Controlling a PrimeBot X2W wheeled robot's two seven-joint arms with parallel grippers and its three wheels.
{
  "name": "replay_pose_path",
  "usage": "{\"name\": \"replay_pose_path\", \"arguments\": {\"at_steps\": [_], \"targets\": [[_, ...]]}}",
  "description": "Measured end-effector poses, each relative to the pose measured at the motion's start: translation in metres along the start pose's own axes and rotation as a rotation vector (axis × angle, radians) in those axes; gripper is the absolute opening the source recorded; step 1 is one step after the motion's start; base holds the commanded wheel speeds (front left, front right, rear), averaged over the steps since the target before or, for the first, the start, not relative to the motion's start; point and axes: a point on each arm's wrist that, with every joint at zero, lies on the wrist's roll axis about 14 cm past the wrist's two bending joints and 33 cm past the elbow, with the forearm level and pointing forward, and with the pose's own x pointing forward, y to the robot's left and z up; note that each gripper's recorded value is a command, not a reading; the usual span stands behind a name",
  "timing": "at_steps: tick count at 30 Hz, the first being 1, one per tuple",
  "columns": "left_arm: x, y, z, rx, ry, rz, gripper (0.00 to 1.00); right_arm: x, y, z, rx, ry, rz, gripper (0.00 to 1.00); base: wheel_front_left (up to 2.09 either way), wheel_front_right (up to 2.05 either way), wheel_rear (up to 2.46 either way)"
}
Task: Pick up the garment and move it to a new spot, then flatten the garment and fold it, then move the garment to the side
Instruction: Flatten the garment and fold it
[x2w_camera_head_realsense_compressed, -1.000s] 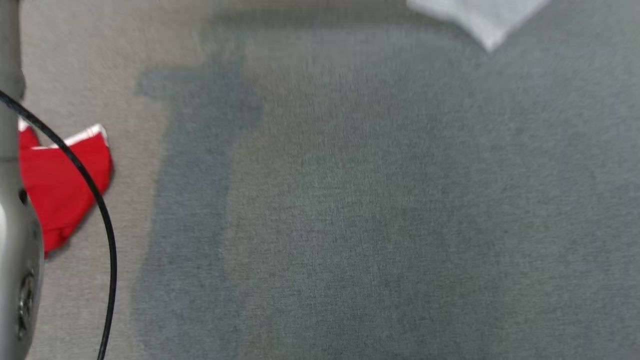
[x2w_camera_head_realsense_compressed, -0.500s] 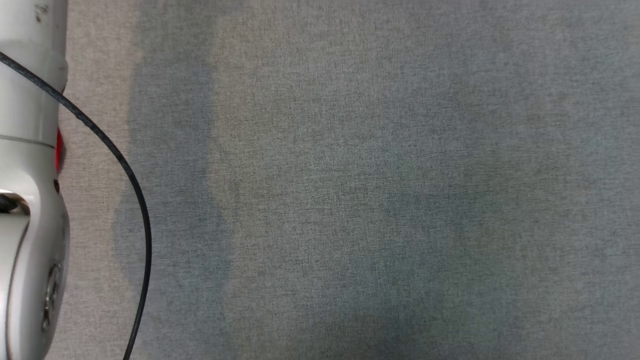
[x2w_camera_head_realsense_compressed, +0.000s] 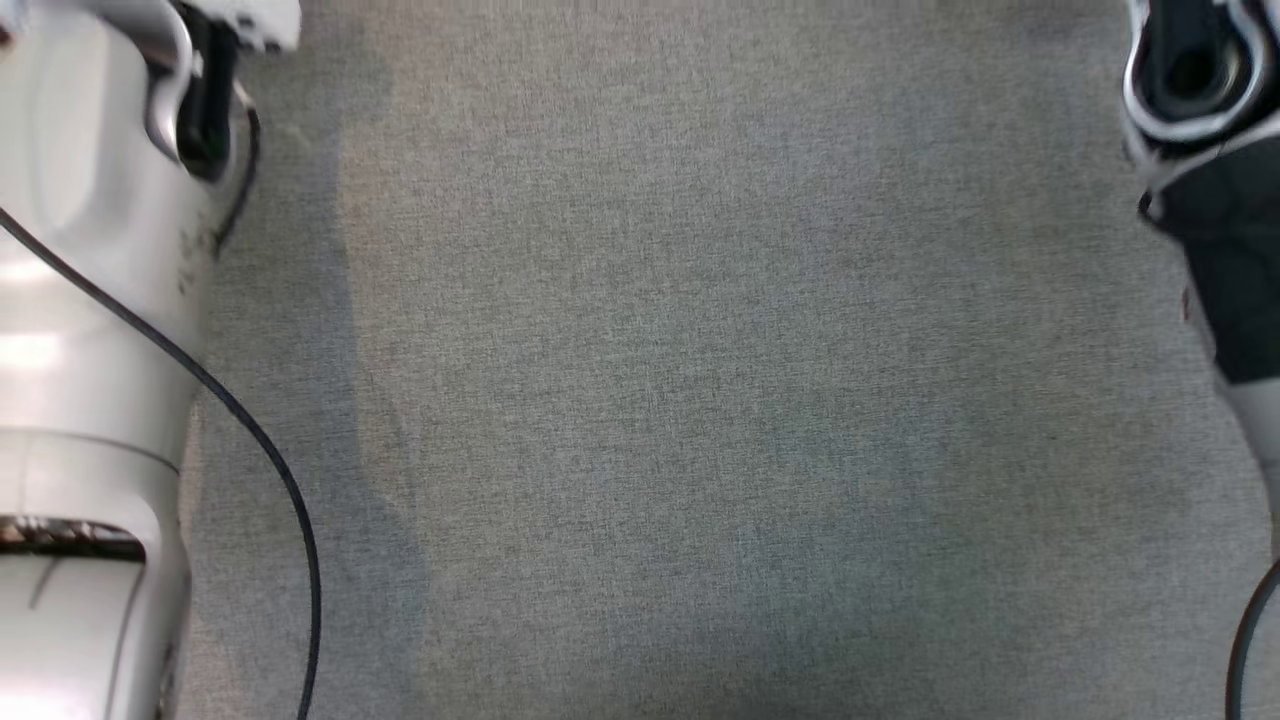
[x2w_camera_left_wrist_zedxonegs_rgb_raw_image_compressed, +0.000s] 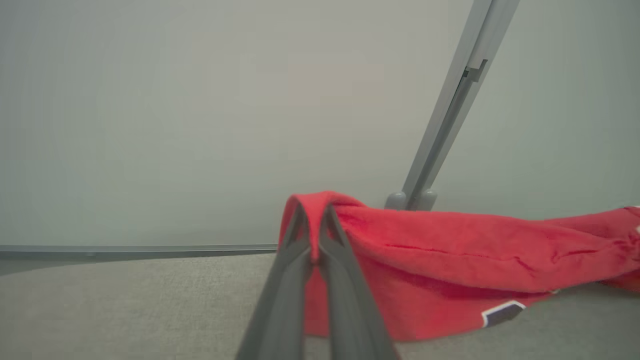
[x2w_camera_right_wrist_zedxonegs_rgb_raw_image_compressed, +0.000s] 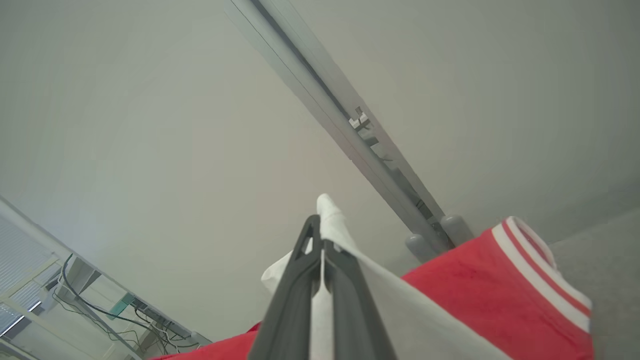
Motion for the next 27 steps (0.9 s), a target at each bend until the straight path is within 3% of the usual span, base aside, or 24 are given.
{"name": "replay_pose_path", "arguments": {"at_steps": [8,18,27], "targets": [[-0.047,-0.009,-0.032,0.013,0.099,-0.013,0.0,-0.053,-0.015,-0.017,0.115,0.065,-0.094,0.0,0.0,0.0,0.0],[-0.117,-0.028,-0.056,0.157,0.216,-0.082,0.0,-0.135,-0.016,-0.047,0.056,0.263,-0.137,0.0,0.0,0.0,0.0],[-0.166,-0.032,-0.058,0.104,0.242,-0.047,0.0,-0.197,-0.024,-0.051,0.14,0.366,-0.242,0.0,0.0,0.0,0.0]]}}
